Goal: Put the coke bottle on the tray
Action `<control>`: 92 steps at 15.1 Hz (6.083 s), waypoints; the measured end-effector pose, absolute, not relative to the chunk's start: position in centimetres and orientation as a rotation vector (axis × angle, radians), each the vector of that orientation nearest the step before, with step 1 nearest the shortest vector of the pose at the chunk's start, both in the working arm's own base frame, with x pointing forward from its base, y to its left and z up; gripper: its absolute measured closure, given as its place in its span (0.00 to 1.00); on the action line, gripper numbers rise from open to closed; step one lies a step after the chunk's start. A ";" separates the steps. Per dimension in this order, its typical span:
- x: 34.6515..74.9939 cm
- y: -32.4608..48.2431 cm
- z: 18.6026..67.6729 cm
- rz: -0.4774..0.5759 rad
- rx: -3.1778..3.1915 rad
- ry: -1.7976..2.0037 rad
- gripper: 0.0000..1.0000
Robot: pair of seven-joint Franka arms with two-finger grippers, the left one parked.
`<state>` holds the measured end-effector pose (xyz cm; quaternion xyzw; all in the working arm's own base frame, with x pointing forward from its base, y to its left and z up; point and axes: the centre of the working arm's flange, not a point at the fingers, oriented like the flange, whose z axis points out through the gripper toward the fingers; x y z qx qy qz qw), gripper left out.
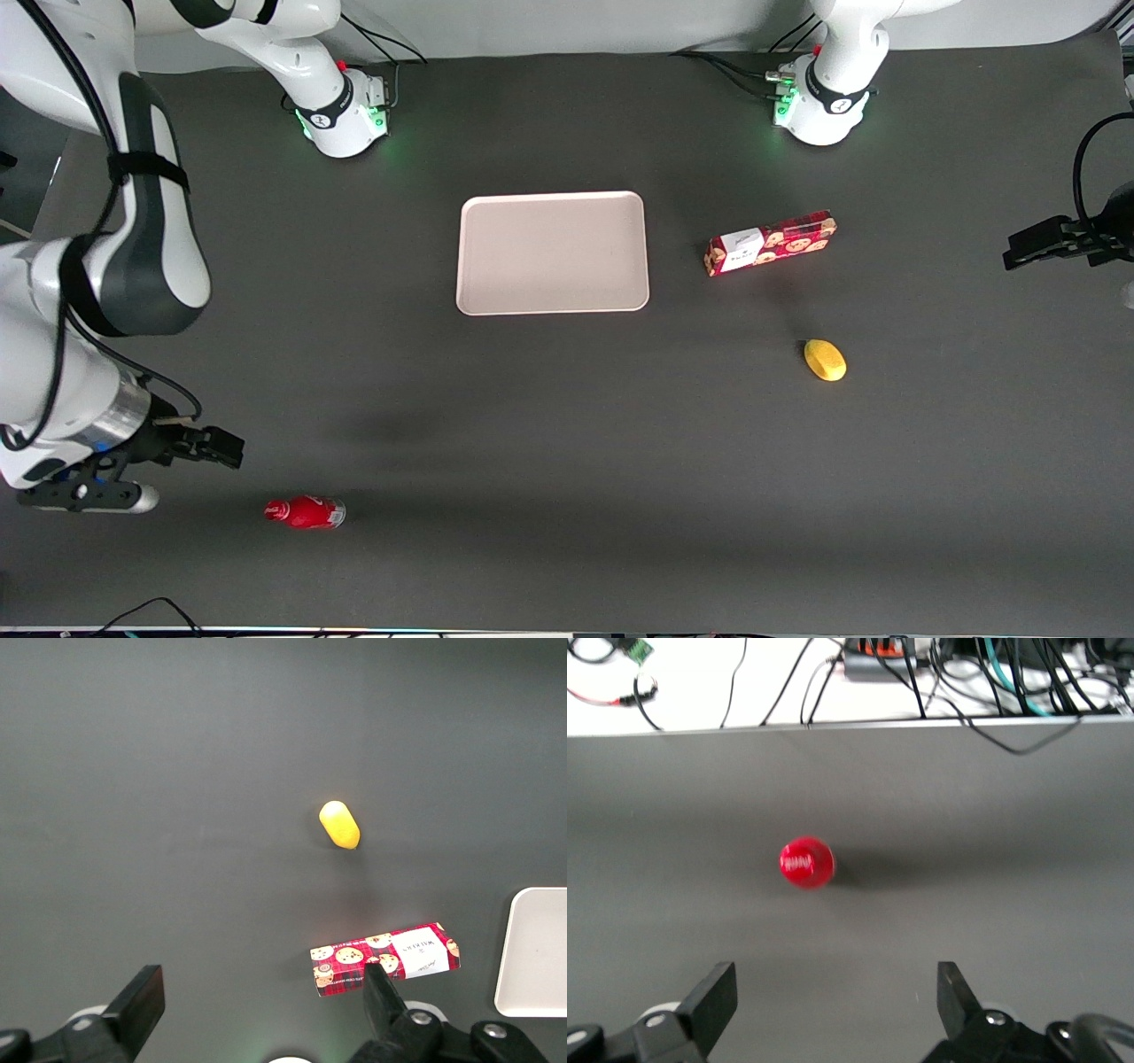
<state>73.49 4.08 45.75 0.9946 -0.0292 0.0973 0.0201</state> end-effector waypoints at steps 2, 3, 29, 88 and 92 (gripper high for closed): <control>74.6 4.5 44.4 0.355 3.095 -0.090 0.00; 75.0 4.7 43.8 0.383 3.106 -0.095 0.00; 77.8 6.5 33.6 0.431 3.121 -0.071 0.70; 38.4 36.6 34.9 0.113 2.896 -0.668 0.07; 40.4 35.9 38.1 0.125 2.865 -0.679 0.00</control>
